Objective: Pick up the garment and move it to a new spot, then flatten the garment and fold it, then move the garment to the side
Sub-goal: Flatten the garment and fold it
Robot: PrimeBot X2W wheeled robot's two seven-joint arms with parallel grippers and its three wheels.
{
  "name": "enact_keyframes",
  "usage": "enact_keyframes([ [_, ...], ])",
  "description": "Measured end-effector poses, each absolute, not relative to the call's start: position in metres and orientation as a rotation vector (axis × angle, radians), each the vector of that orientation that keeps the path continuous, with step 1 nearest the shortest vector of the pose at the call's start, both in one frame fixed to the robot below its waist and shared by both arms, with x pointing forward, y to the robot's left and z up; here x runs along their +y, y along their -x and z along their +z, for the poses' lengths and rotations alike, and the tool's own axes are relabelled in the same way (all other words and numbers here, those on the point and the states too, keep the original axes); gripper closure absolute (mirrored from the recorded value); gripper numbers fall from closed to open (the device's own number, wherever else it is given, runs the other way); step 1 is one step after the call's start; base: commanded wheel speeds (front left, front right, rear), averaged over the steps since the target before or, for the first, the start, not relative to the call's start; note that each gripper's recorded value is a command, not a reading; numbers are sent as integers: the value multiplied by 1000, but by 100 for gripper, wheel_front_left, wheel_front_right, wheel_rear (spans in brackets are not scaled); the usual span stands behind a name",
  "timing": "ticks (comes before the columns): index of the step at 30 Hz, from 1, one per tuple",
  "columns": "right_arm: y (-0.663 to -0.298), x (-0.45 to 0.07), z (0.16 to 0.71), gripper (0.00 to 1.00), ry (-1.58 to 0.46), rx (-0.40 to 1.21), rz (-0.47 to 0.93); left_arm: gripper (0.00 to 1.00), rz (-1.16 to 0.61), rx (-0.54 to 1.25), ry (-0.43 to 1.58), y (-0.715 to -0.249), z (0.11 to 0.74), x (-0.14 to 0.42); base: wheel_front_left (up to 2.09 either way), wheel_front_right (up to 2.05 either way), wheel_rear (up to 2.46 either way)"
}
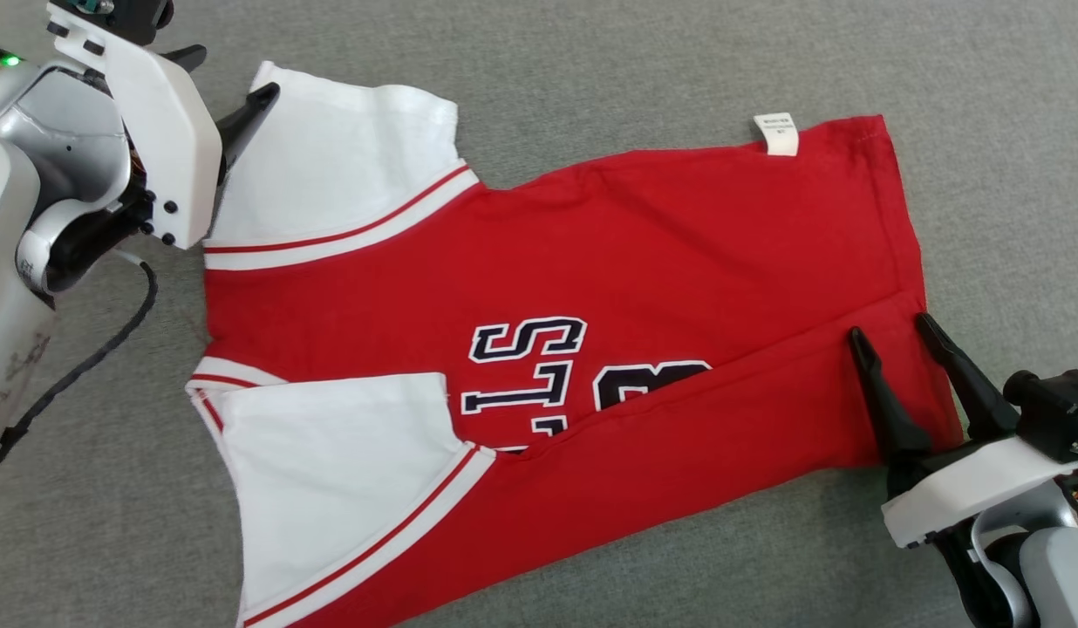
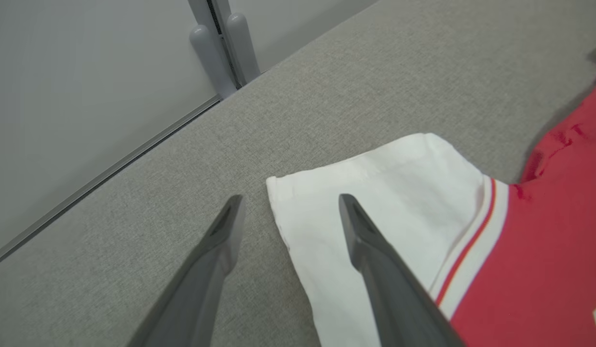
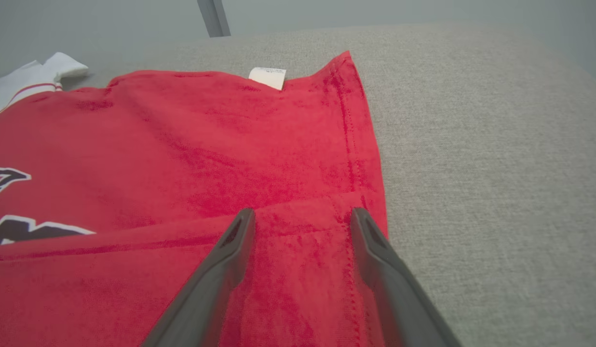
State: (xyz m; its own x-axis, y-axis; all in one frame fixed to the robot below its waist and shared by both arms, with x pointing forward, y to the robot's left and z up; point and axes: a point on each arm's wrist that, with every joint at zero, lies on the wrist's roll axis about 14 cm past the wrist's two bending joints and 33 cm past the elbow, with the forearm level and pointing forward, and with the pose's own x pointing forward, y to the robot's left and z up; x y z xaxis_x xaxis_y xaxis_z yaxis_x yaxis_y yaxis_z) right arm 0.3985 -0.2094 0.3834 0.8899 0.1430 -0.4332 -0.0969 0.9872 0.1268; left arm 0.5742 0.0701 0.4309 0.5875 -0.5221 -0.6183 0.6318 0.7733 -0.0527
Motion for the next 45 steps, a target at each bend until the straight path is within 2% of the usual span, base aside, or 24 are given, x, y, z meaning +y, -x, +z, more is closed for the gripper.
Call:
enact_keyframes([
  [13, -381, -232, 361, 0, -150, 486, 16, 0, -727, 815, -342, -601, 362, 55, 0, 0, 0],
  [20, -381, -232, 358, 0, -151, 486, 20, 1, -705, 832, -363, -606, 357, 63, 0, 0, 0],
  [22, -384, -232, 359, 0, -146, 482, 26, 12, -694, 836, -362, -608, 357, 66, 0, 0, 0],
  [25, -385, -232, 359, 0, -137, 483, 35, 48, -683, 851, -355, -608, 357, 69, 0, 0, 0],
  [26, -386, -232, 359, 0, -135, 483, 38, 51, -686, 850, -351, -607, 357, 69, 0, 0, 0],
  [27, -387, -232, 359, 0, -134, 482, 41, 61, -689, 850, -339, -606, 358, 68, 0, 0, 0],
  [28, -388, -232, 359, 0, -133, 482, 44, 77, -693, 853, -328, -605, 357, 66, 0, 0, 0],
  [30, -390, -230, 360, 0, -132, 480, 51, 100, -700, 860, -304, -602, 357, 64, 0, 0, 0],
  [38, -420, -221, 377, 0, -104, 433, 111, 100, -752, 761, -215, -601, 371, 47, 0, 0, 0],
  [45, -479, -230, 400, 0, -79, 486, 107, 100, -800, 655, -195, -589, 402, 47, 0, 0, 0],
])
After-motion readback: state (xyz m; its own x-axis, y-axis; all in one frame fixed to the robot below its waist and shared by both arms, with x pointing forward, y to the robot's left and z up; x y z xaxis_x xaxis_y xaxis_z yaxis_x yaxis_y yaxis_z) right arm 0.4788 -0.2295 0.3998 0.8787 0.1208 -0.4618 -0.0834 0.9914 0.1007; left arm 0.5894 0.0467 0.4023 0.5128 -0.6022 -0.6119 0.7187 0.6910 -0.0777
